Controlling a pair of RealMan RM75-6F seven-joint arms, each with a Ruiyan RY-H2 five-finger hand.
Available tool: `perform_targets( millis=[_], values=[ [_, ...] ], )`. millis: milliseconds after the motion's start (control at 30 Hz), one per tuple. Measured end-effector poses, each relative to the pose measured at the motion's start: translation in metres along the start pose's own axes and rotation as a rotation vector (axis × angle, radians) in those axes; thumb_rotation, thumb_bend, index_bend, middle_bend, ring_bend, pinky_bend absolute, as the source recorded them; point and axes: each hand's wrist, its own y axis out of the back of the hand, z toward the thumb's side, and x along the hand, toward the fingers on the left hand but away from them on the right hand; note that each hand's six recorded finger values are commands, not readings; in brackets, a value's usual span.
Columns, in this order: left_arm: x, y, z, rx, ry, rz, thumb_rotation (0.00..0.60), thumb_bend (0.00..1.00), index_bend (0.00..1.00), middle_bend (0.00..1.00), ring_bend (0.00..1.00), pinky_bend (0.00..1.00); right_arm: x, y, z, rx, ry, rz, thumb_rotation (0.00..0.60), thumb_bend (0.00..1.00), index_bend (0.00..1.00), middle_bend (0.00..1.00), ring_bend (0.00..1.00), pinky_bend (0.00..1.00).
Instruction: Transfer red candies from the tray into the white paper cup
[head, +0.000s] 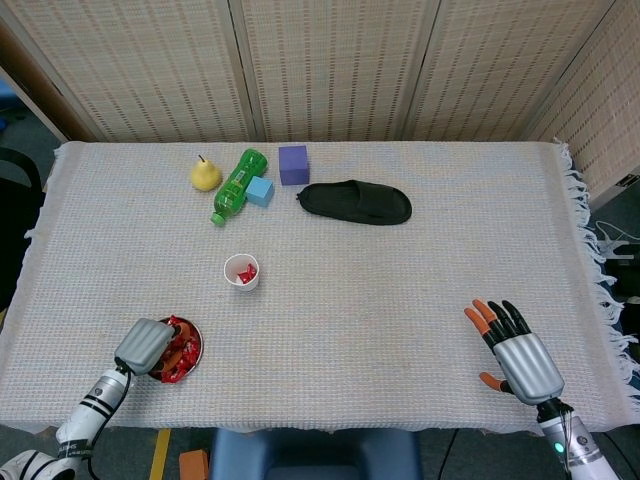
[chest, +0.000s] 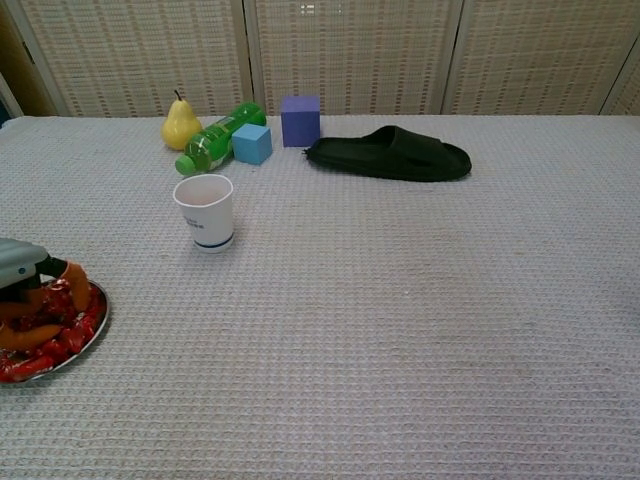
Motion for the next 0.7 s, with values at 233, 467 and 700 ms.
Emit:
perform_targets(
  millis=[233, 467, 700],
  values=[
    [0.0, -0.003, -0.004, -0.002, 0.01, -0.02, 0.6, 0.44, 0.48, 1.0, 1.0, 1.0, 0.0, 0.0, 0.0, 0.001, 0.001, -0.002, 0.6, 0.0, 0.0, 0.0, 0.0, 0.0],
    [0.0, -0.003, -0.005, -0.012, 0.009, -0.016, 0.6, 0.52, 0.53, 1.0, 1.0, 1.0, 0.0, 0.0, 0.001, 0.002, 0.002, 0.0, 0.6, 0.0, 0.0, 0.0, 0.0, 0.0],
    [-0.005, 0.007, -0.003, -0.012, -0.003, 0.025, 0.6, 0.59, 0.55, 1.0, 1.0, 1.0, 0.001, 0.0, 0.0, 0.002, 0.001, -0.001, 0.6, 0.0, 0.0, 0.0, 0.0, 0.0]
  ],
)
